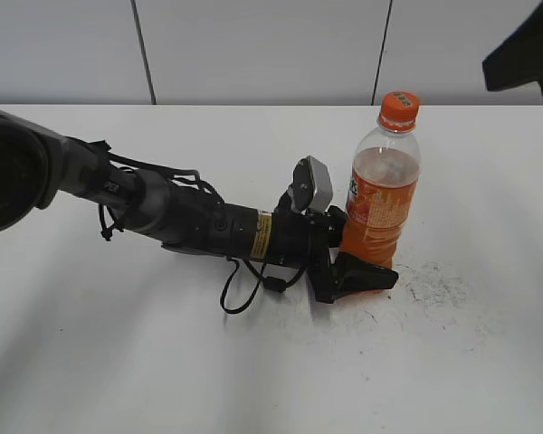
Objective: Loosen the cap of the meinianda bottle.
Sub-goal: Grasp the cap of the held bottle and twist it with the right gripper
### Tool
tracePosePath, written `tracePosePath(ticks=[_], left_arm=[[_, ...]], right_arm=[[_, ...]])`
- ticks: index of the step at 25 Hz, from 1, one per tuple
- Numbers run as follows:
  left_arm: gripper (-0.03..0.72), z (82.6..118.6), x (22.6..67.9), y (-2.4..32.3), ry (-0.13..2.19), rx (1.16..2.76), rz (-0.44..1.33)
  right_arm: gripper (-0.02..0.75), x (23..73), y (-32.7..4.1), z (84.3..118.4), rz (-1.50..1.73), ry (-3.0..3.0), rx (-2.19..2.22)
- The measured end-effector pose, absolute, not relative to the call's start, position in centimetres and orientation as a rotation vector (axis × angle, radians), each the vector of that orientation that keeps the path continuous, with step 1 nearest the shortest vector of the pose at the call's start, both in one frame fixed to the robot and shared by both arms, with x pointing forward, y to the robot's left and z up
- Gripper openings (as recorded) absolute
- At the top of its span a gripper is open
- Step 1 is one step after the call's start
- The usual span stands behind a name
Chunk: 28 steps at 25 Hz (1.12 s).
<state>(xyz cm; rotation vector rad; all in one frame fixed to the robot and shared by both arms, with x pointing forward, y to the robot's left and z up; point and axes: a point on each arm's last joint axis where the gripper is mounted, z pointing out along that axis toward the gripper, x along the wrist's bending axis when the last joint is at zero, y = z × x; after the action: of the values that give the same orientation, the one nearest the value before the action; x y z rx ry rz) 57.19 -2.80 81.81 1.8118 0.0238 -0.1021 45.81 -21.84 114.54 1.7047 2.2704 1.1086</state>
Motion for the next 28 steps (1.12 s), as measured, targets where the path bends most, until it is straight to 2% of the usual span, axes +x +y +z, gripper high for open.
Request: tracePosePath(ticks=[8,12,28], left_arm=[[0.559,81.8,57.2,-2.8,0.024,1.812,-0.102],[0.559,81.8,57.2,-2.8,0.023,1.812,-0.102],[0.559,81.9,57.2,-2.8,0.016,1.815,-0.101]], right_arm=[[0.458,49.9,-16.8,115.9,0.764,2.404,1.661],[0.458,52.5,-15.2,115.7,0.712,2.374,1.672],[0.458,54.7,-13.8,113.5,0.672,2.433,1.713]])
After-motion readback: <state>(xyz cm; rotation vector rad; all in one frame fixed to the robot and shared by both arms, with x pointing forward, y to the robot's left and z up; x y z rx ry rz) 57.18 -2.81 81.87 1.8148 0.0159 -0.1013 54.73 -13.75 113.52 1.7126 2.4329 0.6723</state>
